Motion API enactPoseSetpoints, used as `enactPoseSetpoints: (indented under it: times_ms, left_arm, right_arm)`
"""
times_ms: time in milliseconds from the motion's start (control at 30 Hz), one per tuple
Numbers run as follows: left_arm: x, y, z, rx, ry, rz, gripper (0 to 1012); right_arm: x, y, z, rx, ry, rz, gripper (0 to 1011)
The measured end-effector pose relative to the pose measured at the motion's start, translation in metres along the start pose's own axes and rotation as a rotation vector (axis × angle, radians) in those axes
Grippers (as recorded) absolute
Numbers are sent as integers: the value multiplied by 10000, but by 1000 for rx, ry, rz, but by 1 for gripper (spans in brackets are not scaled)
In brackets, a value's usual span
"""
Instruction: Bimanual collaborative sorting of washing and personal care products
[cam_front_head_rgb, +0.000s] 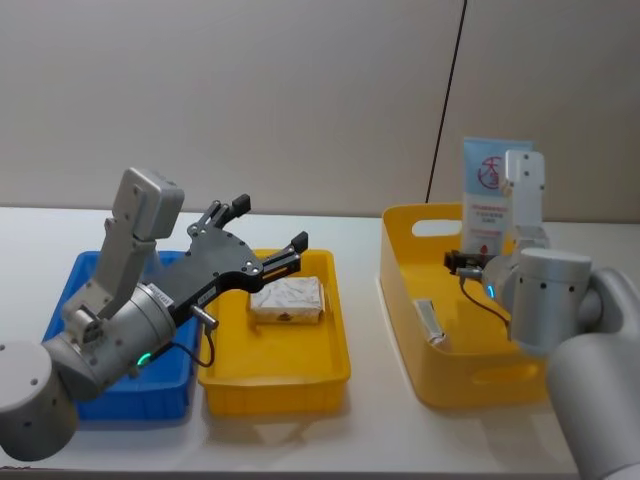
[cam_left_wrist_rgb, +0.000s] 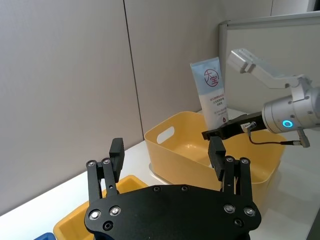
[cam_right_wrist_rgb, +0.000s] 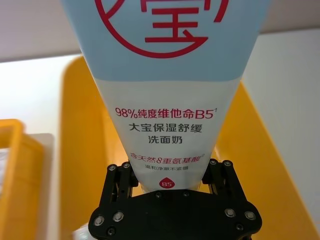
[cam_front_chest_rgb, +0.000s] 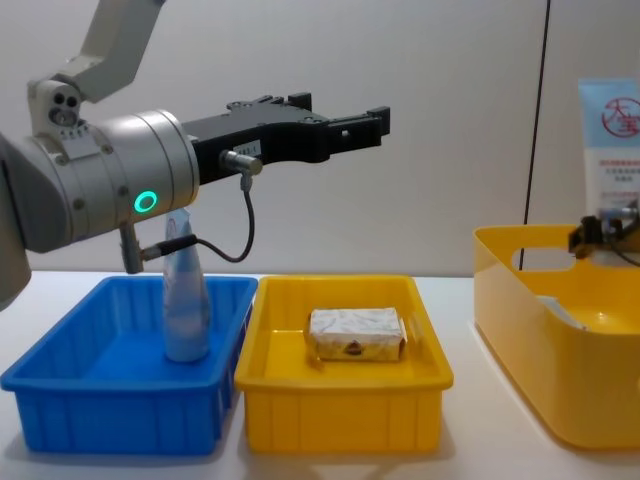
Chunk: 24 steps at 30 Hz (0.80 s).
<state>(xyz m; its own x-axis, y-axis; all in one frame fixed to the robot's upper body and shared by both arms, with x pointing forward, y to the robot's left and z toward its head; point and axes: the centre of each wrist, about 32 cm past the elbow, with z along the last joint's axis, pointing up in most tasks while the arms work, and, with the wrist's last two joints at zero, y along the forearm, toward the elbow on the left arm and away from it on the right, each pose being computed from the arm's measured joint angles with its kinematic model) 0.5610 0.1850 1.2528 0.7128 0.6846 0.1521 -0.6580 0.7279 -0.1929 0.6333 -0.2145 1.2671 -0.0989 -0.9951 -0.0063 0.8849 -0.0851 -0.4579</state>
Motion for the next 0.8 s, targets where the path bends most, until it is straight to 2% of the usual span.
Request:
enactPoseSetpoints:
  times_ms: [133, 367, 433, 467, 533, 567, 600, 700, 800]
  left_arm:
    - [0, 0, 0, 0, 0, 0, 1002]
    - [0, 0, 0, 0, 0, 0, 1001]
    - [0, 0, 0, 0, 0, 0, 1001]
    - [0, 0, 0, 0, 0, 0, 1001]
    - [0, 0, 0, 0, 0, 0, 1002]
    - [0, 0, 0, 0, 0, 0, 1001]
    - [0, 0, 0, 0, 0, 0, 1002]
    - [0, 0, 0, 0, 0, 0, 1001]
    - [0, 0, 0, 0, 0, 0, 1001]
  right_arm:
    - [29, 89, 58, -58, 10, -49, 635]
    - [34, 154, 115, -104, 11, -77, 659]
    - [31, 158, 128, -113, 9, -80, 703]
    - [28, 159, 129, -116, 9, -81, 770]
    - [23, 158, 138, -123, 7, -82, 807]
    - [20, 157, 138, -126, 6, -81, 862]
    - [15, 152, 145, -130, 4, -81, 862]
    - [9, 139, 161, -131, 3, -79, 962]
    - [0, 122, 178, -132, 1, -76, 1004]
